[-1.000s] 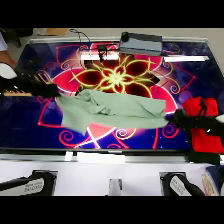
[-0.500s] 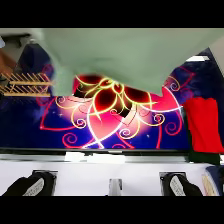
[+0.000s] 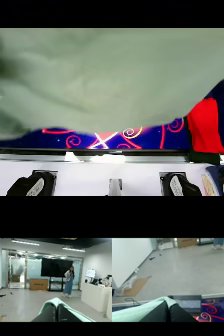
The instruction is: Fold the shirts.
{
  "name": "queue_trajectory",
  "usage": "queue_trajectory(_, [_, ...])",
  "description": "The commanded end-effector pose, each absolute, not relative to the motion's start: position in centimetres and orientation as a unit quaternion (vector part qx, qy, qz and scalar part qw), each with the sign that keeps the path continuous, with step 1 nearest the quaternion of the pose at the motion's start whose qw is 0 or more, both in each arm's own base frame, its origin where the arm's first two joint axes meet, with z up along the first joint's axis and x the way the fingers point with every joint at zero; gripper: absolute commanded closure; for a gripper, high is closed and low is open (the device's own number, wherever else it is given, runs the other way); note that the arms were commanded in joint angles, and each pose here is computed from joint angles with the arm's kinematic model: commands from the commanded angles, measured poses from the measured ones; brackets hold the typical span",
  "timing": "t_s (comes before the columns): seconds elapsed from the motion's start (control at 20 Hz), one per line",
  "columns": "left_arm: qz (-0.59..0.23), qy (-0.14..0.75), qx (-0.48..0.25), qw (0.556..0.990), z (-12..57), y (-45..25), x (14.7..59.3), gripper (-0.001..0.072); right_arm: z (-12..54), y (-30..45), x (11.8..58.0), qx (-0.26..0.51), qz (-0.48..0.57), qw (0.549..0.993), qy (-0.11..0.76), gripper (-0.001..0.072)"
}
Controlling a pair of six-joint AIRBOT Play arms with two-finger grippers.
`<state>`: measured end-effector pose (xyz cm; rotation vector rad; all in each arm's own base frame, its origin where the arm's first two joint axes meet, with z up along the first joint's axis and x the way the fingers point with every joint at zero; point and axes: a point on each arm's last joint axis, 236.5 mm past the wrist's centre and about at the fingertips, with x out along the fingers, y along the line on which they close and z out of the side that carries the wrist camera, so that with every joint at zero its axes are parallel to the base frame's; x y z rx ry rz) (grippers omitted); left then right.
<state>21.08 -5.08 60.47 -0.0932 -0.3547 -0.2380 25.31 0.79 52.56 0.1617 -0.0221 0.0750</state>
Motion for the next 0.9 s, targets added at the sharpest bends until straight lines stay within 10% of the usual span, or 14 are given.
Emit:
queue_trajectory(0.0, [-0.078, -0.096, -0.018, 0.992, 56.5, -3.5, 24.4, 0.0678, 46.3, -0.7, 27.5, 0.103, 0.025, 0.987, 0.118, 0.0686])
queue_trajectory(0.4, [-0.109, 0.401, -0.091, 0.905, 19.7, -5.6, 39.7, 0.0677, 10.5, -4.1, 34.2, 0.126, 0.000, 0.788, 0.602, 0.0688])
queue_trajectory(0.85, [-0.084, 0.430, -0.193, 0.878, 6.0, -6.5, 49.6, 0.0676, 12.0, -4.5, 52.8, 0.204, -0.077, 0.930, 0.295, 0.0686])
